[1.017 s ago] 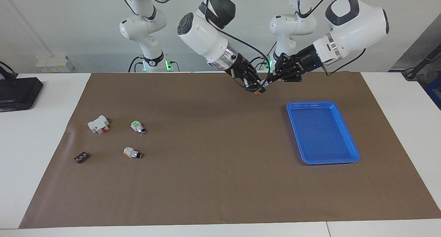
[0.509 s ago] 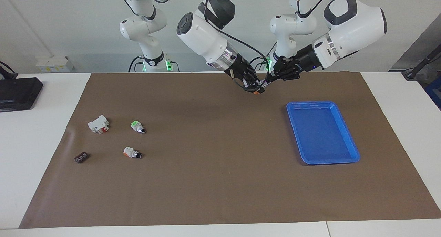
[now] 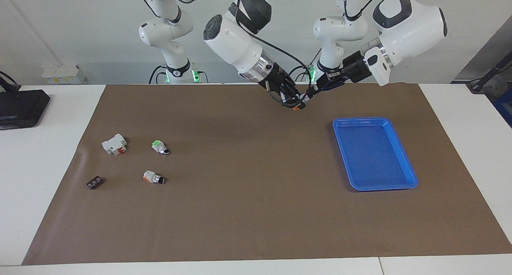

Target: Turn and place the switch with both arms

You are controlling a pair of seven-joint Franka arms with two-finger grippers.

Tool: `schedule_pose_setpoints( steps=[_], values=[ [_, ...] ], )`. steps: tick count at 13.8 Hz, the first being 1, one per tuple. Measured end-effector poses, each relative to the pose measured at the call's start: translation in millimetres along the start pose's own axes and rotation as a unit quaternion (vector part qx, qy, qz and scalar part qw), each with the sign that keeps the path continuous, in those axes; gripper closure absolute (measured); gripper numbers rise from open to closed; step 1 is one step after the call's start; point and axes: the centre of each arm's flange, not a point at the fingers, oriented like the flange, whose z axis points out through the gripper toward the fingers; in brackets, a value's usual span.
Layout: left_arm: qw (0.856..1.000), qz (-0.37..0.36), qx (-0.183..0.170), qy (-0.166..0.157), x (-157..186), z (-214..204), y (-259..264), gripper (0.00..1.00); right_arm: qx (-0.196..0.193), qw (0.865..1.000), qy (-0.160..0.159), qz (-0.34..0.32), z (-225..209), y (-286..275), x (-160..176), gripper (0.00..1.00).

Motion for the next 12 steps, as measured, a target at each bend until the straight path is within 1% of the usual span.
schedule_pose_setpoints(
  steps=[2, 5, 8, 10, 12],
  values=[
    [0.998, -0.066, -0.001, 0.001, -0.3, -1.2, 0.0, 0.89, 0.000, 1.000, -0.001, -0.001, 0.3, 0.5, -0.9, 0.67],
    [0.987, -0.164, -0.005, 0.005, -1.6, -6.1, 0.6, 0.89, 0.003, 1.000, -0.003, -0.003, -0.3, 0.9, -4.6, 0.67],
    [0.967, -0.255, -0.012, 0.018, -3.5, -9.4, 3.4, 0.89, 0.009, 1.000, -0.006, -0.003, -0.5, -0.6, -6.8, 0.67],
    [0.953, -0.301, -0.002, 0.040, -6.7, -7.2, 5.2, 0.89, 0.006, 1.000, -0.004, -0.002, 4.5, -0.4, -5.1, 0.67],
    [0.940, -0.337, 0.000, 0.051, -7.6, -6.6, 6.1, 0.89, 0.006, 1.000, -0.004, -0.002, 6.7, -0.8, -4.7, 0.67]
  ],
)
